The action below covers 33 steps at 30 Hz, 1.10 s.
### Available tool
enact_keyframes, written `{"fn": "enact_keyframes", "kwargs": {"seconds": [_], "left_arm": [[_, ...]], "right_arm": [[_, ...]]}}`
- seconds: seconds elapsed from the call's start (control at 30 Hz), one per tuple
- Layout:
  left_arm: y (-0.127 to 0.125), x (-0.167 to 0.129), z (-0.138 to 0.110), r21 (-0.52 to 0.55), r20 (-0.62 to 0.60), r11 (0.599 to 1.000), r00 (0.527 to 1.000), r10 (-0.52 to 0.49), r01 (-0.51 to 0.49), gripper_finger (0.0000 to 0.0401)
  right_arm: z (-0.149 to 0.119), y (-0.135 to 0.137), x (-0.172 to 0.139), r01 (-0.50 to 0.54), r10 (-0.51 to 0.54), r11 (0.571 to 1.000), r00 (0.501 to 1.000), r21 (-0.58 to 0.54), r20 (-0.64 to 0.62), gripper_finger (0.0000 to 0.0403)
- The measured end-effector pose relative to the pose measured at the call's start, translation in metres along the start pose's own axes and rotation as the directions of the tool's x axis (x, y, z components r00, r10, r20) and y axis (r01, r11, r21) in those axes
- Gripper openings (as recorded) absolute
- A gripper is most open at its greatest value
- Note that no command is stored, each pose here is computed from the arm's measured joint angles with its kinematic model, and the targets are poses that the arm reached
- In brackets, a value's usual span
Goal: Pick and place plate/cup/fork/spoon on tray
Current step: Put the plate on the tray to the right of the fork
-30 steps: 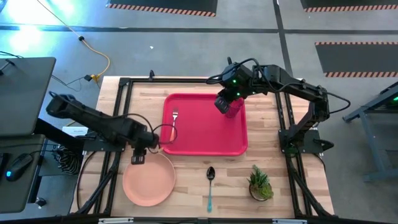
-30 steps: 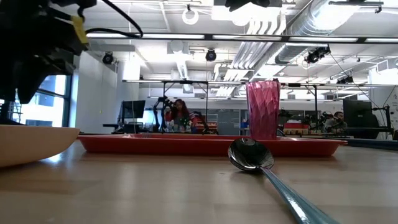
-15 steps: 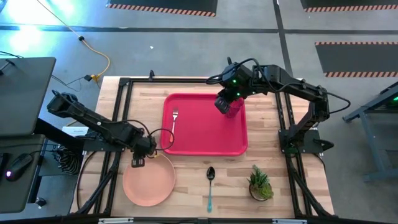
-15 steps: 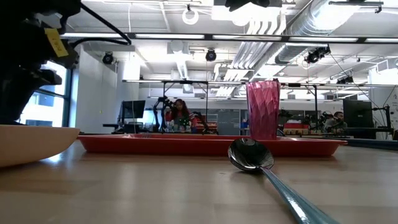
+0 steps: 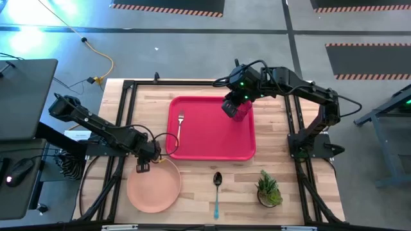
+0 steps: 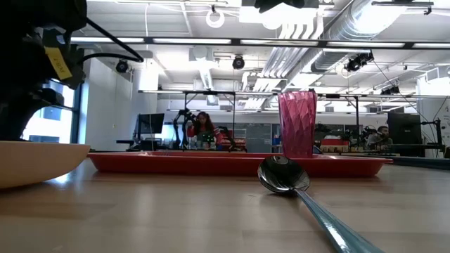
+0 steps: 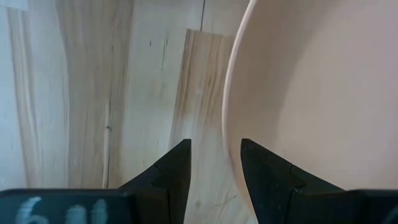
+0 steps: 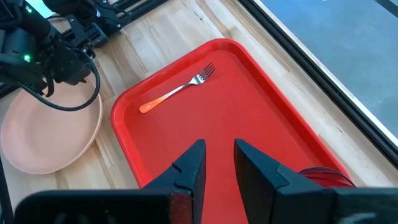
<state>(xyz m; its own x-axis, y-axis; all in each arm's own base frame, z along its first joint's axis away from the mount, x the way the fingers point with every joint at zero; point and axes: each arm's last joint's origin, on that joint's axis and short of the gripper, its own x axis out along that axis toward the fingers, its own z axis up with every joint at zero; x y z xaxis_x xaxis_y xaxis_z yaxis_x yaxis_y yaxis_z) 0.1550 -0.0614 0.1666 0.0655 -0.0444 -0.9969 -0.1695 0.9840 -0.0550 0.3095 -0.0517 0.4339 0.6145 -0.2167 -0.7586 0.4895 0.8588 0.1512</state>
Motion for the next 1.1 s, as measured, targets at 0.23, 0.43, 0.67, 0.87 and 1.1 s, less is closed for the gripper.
{"fn": "enact_keyframes", "kwargs": {"seconds": [0.23, 0.43, 0.67, 0.87, 1.1], "left_arm": [[-0.003, 0.0, 0.005, 0.008, 0.051, 1.0, 0.998, -0.025, 0.025, 0.0131], [-0.001, 0.008, 0.002, -0.005, 0.058, 1.0, 0.998, -0.027, 0.027, 0.0131], [0.0, 0.015, 0.0, -0.068, 0.062, 0.997, 0.997, -0.037, 0.042, 0.0131], [0.0, 0.015, 0.0, -0.067, 0.066, 0.997, 0.997, -0.039, 0.044, 0.0099], [0.0, 0.014, 0.001, -0.07, 0.067, 0.996, 0.997, -0.046, 0.051, 0.0011]], "right_arm": [[0.0, 0.0, 0.0, 0.0, 0.0, 1.0, 1.0, -0.002, 0.0, 0.0075], [0.0, 0.0, 0.0, 0.0, 0.0, 1.0, 1.0, -0.011, 0.0, 0.0075], [0.0, 0.0, 0.0, 0.0, 0.0, 1.0, 1.0, -0.017, 0.0, 0.0075], [0.0, 0.0, 0.0, 0.0, 0.0, 1.0, 1.0, -0.017, -0.001, 0.0075], [0.0, 0.0, 0.0, 0.0, 0.0, 1.0, 1.0, -0.017, 0.0, 0.0075]]}}
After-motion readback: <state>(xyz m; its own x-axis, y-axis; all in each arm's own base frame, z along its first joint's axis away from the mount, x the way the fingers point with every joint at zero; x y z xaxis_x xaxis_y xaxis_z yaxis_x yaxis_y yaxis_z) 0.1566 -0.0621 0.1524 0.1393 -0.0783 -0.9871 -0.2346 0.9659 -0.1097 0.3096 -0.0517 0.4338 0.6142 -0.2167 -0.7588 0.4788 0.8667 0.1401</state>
